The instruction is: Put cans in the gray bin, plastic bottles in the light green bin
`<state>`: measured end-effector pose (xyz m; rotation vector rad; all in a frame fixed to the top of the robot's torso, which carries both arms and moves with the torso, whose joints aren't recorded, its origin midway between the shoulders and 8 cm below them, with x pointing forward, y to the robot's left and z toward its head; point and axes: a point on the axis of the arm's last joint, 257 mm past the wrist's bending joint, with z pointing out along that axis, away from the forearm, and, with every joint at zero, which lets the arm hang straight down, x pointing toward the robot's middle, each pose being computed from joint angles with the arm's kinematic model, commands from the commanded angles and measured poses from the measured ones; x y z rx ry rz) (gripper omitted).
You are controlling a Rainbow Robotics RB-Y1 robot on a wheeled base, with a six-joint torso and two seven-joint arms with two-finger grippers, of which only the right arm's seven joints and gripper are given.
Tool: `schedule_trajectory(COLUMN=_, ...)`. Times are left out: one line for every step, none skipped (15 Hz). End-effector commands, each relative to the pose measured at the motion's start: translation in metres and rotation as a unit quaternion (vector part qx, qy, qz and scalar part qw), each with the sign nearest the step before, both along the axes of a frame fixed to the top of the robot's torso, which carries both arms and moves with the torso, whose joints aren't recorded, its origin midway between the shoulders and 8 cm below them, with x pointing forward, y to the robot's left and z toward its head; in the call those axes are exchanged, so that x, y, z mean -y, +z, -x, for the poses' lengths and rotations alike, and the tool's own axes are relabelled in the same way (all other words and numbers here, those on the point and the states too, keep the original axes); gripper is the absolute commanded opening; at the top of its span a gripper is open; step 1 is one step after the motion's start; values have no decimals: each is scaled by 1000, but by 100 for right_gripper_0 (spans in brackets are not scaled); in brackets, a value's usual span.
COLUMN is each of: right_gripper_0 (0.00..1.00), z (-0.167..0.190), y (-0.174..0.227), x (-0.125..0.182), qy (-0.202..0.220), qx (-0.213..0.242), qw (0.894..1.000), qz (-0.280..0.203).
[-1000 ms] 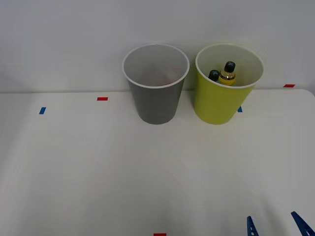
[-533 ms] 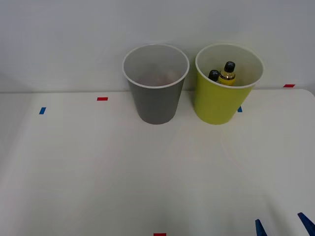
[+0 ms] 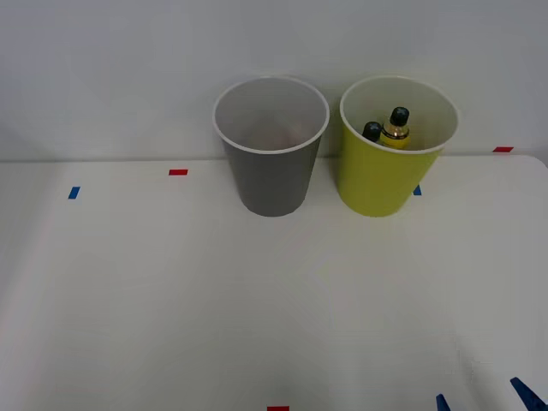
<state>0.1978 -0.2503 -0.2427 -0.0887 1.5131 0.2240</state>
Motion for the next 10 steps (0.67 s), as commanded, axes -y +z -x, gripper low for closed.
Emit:
schedule_trajectory(right_gripper_0=100, z=1, y=-7, x=-1, qy=-11, qx=-3, qw=1000, qz=3)
schedule_trajectory(right_gripper_0=100, z=1, y=-7, x=-1, qy=-11, qx=-2, qw=1000, qz=4)
schedule_trajectory(right_gripper_0=100, z=1, y=-7, x=-2, qy=-11, qx=-2, qw=1000, qz=7)
schedule_trajectory(right_gripper_0=100, z=1, y=-7, x=-3, qy=-11, qx=-2, qw=1000, qz=10)
schedule_trajectory(right_gripper_0=100, z=3, y=-8, x=-2, qy=-12, qx=-4, qw=1000, qz=11)
schedule_trajectory(right_gripper_0=100, z=4, y=-9, x=-2, qy=-12, qx=-5, qw=1000, qz=14)
schedule_trajectory(right_gripper_0=100, z=5, y=-9, x=-2, qy=-13, qx=-5, qw=1000, qz=18)
schedule_trajectory(right_gripper_0=100, z=5, y=-9, x=-2, qy=-13, qx=-5, qw=1000, qz=23)
schedule_trajectory(right_gripper_0=100, z=5, y=-9, x=-3, qy=-13, qx=-4, qw=1000, qz=25)
schedule_trajectory(right_gripper_0=100, z=5, y=-10, x=-3, qy=-13, qx=-4, qw=1000, qz=26)
